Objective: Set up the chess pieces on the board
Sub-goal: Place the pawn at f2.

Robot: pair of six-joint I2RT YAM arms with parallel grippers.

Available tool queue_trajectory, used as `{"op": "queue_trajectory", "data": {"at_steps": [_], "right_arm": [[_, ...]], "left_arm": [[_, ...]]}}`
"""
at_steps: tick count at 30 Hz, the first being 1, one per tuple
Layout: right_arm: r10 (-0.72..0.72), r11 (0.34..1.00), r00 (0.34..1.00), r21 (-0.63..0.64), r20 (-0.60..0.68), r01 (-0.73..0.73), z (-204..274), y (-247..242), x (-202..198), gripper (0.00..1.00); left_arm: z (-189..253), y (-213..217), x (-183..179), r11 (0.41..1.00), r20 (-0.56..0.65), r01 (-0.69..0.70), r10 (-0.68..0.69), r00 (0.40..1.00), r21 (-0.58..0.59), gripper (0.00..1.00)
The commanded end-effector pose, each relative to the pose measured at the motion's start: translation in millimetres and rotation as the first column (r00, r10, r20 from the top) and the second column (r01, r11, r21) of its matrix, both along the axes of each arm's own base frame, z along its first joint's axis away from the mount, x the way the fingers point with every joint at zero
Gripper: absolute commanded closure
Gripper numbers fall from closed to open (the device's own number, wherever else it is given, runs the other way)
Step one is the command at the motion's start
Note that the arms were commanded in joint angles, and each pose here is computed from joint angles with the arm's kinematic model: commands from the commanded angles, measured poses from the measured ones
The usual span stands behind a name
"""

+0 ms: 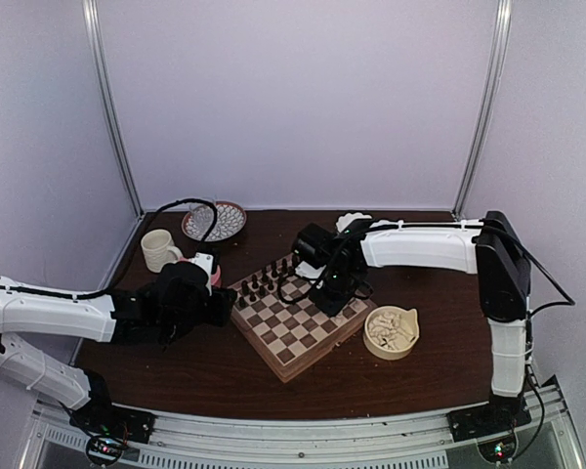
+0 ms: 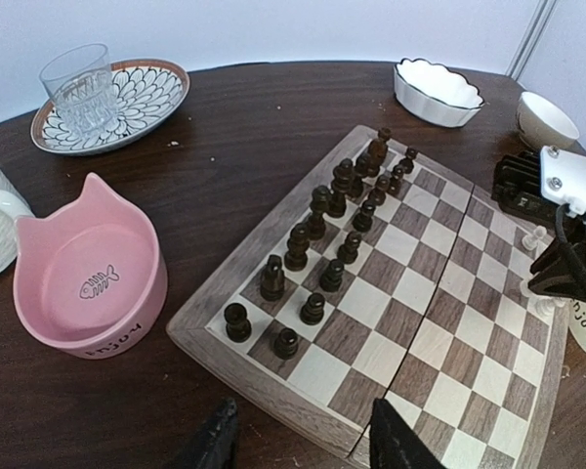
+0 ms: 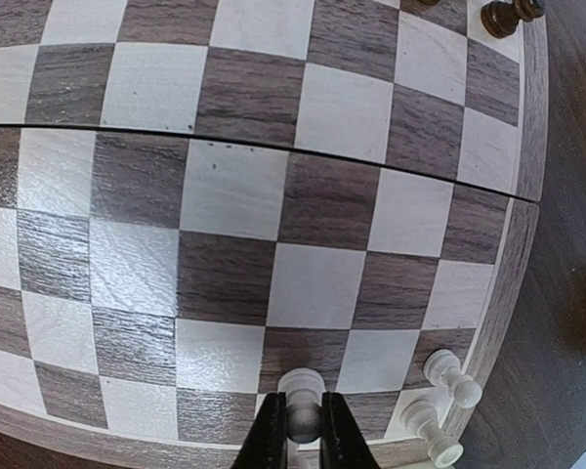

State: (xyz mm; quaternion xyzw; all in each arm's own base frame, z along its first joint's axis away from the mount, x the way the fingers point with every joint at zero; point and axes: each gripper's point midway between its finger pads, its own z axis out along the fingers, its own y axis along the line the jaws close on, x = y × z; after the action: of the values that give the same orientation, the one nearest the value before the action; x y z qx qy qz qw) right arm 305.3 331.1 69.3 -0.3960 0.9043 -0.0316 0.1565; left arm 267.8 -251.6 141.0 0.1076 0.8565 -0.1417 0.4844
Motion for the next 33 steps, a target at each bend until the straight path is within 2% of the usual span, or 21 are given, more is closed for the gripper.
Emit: {"op": "queue_trajectory", "data": {"at_steps": [1,33], "right_arm": [[-0.006,1.0,1.0,-0.023,0.016,0.007,0.0,-3.1,7.6,0.92],[-0.009,1.0,1.0,0.01,-0.015,0.009,-14.2,4.3,10.0,0.88]], "left_arm": [[16.3,-10.5,4.9,0.999,0.031,0.019,-0.018,0.999,-0.04,0.54],[11.5,-15.5,5.1,0.999,0.015,0.036,-0.035,0.999,-0.031,0.54]]}}
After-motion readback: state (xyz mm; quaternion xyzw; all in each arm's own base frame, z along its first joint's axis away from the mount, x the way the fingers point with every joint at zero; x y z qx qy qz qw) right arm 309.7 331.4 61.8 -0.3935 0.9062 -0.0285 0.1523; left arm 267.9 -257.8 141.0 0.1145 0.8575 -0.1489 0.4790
